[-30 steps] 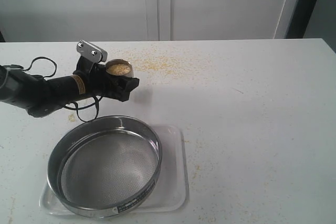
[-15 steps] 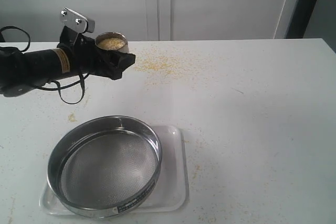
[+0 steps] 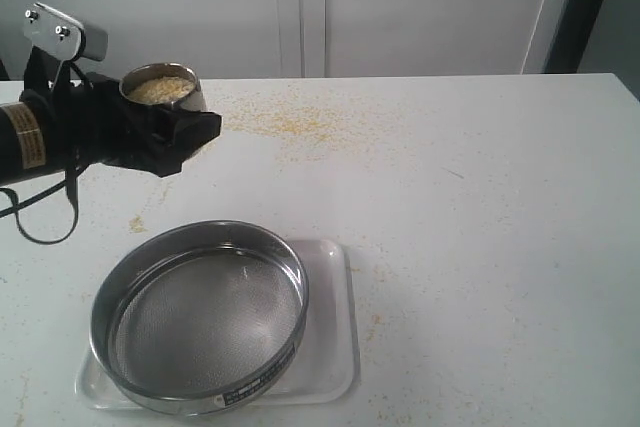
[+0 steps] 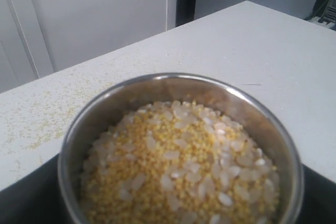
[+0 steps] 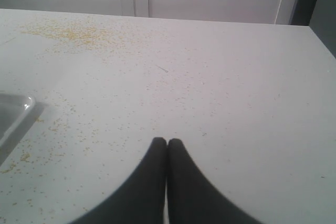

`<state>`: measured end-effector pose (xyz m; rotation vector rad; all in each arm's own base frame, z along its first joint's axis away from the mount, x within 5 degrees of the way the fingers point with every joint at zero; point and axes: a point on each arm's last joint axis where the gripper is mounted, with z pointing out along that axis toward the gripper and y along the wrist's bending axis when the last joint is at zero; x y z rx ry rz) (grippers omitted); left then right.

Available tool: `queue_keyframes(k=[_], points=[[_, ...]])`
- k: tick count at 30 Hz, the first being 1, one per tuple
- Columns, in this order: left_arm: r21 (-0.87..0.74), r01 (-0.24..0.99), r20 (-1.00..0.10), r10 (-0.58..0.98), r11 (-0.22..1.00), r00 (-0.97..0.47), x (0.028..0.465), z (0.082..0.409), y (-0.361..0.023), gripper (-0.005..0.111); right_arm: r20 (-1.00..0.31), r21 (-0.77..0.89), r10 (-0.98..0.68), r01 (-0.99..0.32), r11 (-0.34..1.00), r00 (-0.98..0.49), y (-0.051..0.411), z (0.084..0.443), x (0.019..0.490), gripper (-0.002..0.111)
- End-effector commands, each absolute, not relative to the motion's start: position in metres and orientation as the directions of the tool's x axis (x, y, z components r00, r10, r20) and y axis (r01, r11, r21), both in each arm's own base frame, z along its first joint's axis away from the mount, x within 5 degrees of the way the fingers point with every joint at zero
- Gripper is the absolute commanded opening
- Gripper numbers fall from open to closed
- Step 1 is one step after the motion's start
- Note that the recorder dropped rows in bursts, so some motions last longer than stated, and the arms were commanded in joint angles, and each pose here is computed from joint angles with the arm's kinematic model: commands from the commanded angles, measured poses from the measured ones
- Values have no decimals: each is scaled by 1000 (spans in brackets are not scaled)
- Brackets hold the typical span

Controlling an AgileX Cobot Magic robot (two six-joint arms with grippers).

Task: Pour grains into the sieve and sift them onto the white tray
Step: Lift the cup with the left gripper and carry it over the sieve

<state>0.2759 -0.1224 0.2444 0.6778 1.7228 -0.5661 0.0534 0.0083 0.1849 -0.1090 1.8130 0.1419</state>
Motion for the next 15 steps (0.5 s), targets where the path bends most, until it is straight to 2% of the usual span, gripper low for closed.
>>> queue_keyframes(k=[1,8,15], points=[[-32,719,-975,136,694,-175,254,252,-120,0,-972,36,2,-142,989,-234,8,184,53,0],[-22,716,-958,191,698,-216,221,244,-109,0,-972,36,2,-142,989,-234,8,184,53,0],[-7,743,-936,257,669,-240,210,237,-107,0,-972,36,2,-142,989,-234,8,184,53,0]])
